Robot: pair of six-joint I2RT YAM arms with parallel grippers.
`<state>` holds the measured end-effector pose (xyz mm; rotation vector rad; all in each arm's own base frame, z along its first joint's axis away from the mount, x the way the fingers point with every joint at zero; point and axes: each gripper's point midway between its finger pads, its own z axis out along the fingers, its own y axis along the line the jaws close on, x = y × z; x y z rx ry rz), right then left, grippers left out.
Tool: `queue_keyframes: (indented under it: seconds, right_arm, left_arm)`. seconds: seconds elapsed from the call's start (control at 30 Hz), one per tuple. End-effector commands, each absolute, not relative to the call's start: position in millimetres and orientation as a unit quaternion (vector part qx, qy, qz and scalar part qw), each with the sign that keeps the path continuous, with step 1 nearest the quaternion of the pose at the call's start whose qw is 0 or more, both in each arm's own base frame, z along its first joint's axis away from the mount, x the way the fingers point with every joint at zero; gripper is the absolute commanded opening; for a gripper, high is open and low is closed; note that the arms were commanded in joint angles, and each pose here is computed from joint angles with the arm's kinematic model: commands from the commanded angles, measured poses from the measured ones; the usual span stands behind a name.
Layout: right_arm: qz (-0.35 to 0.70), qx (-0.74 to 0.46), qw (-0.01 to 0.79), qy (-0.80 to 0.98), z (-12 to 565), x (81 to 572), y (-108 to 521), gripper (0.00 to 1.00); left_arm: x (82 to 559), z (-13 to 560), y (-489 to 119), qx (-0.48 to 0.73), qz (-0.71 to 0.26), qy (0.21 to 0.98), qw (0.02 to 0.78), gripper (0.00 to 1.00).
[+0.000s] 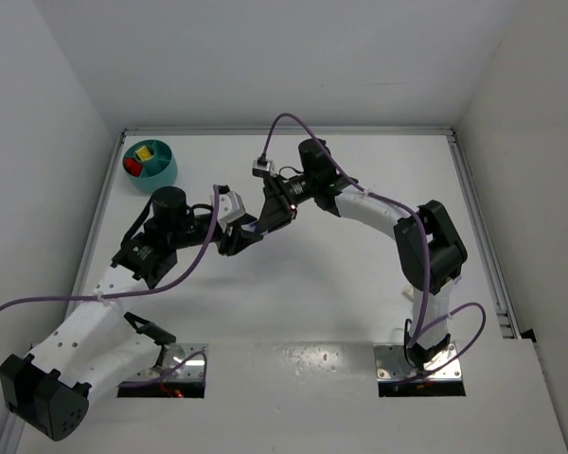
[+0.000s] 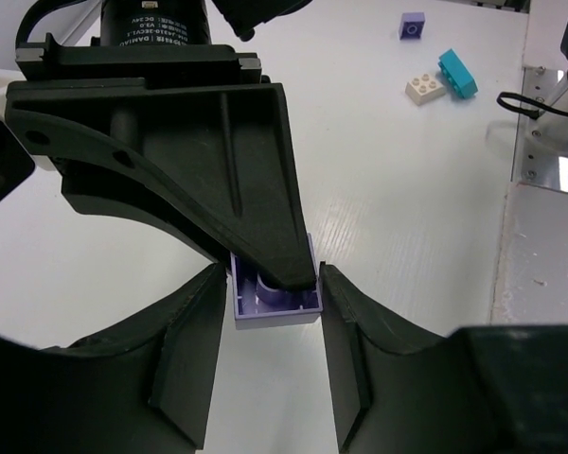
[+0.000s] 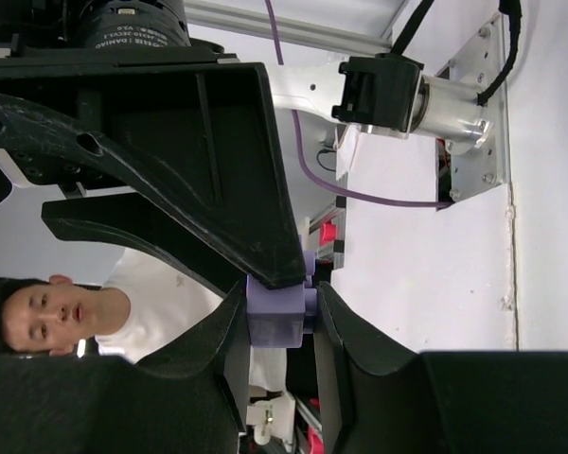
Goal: Sort the legos into containers by color
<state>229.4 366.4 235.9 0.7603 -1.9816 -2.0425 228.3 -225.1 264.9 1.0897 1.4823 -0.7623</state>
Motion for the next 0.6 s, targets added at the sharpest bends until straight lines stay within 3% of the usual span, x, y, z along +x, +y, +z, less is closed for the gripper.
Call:
queue_keyframes:
  seconds: [0.0,0.07,0.23,0.3,0.37,0.5,0.57]
  right_arm:
    - [-0.7,0.308,0.067,-0.641,265,224,369,0.0]
    - [-0.7,0.308,0.067,-0.641,265,224,369,0.0]
    - [-0.7,0.311,0.064,-0.64,270,223,369,0.0]
    - [-0.7,0.31,0.07,-0.639,267,221,367,0.17]
    - [-0.7,0.297,0.065,-0.646,262,227,358,0.48]
    - [-0.706,0.298,0.054,-0.64,259,247,333,0.7]
    - [-0.708,0.29,0.011,-0.644,259,276,313,0.74]
  left_arm:
    - [233,275,-228,0.463,-0.313,0.609,0.562,0.49]
    - [235,275,-227,0.464,-0.307,0.609,0.565,0.48]
    - [237,268,-224,0.459,-0.301,0.62,0.561,0.23]
    - [240,267,-223,0.448,-0.298,0.629,0.561,0.19]
    - [246,278,-215,0.432,-0.289,0.634,0.572,0.16]
    - [254,274,-194,0.4,-0.273,0.691,0.536,0.12]
    - [262,283,-180,0.38,-0.264,0.71,0.53,0.11]
